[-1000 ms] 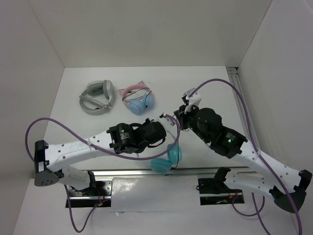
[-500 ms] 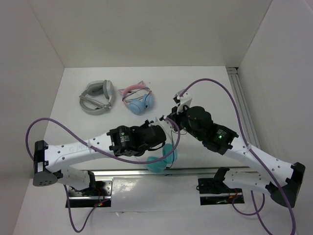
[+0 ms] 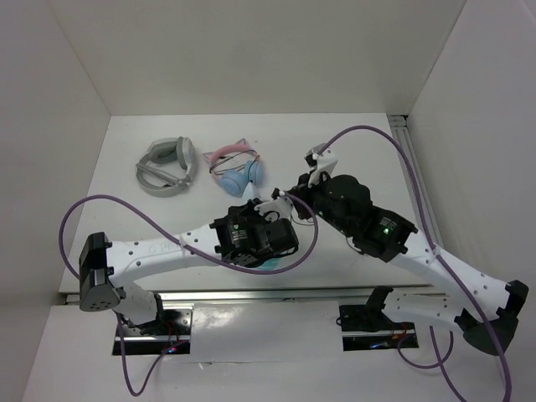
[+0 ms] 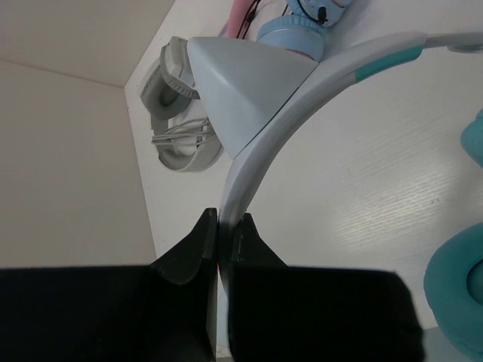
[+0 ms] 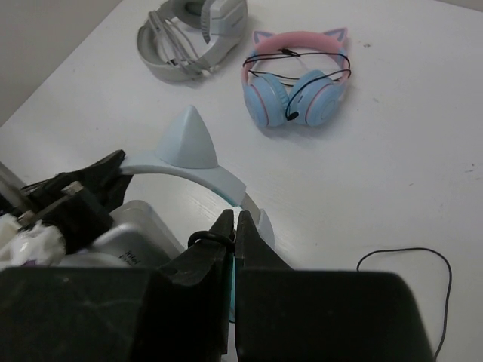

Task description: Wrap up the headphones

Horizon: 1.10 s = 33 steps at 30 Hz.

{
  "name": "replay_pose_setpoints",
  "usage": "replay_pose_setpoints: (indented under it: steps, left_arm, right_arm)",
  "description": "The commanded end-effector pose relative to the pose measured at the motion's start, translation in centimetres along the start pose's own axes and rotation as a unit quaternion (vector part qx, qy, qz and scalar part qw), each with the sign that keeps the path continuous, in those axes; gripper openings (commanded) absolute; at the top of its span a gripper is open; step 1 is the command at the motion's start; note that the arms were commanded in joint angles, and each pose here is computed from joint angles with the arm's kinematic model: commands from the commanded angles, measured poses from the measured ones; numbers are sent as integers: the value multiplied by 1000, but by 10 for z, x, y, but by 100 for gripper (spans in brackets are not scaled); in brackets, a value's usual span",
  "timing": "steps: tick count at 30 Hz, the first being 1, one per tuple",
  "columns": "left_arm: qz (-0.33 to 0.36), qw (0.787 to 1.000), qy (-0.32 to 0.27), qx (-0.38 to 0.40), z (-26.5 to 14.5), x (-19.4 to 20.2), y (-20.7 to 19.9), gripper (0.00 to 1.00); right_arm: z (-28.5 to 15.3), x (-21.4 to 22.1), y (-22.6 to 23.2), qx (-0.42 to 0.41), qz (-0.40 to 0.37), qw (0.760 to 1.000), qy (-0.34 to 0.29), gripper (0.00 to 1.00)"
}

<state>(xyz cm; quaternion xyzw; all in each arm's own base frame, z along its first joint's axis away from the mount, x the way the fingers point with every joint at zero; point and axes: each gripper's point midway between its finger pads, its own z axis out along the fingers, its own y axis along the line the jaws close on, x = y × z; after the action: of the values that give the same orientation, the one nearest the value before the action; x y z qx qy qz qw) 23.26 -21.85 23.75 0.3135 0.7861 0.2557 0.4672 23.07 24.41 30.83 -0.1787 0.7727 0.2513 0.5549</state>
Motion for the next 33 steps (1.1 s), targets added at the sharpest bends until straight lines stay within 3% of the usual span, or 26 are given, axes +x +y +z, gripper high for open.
replay_pose_setpoints:
  steps: [1,9,13,19,26,33]
  left_arm:
    - [-27,999,-7,-44,-6,-7,21,0]
    - [-23,997,-40,63,-14,-11,3,0]
    - [-29,982,-90,161,-36,-21,-11,0]
    - [-19,954,-115,275,-60,-26,-33,0]
    - [-16,944,-117,307,-66,-25,-45,0]
    - [-70,919,-188,338,-94,-45,-16,0]
  right_arm:
    - [8,-17,-3,27,20,999,-19,0]
    - [29,-12,-25,109,19,994,-10,0]
    - [36,-6,-36,144,6,990,-4,0]
    - [40,-6,-26,114,-10,993,-13,0]
    - [41,-1,-14,77,-11,997,-9,0]
    - [49,23,-14,69,-33,997,26,0]
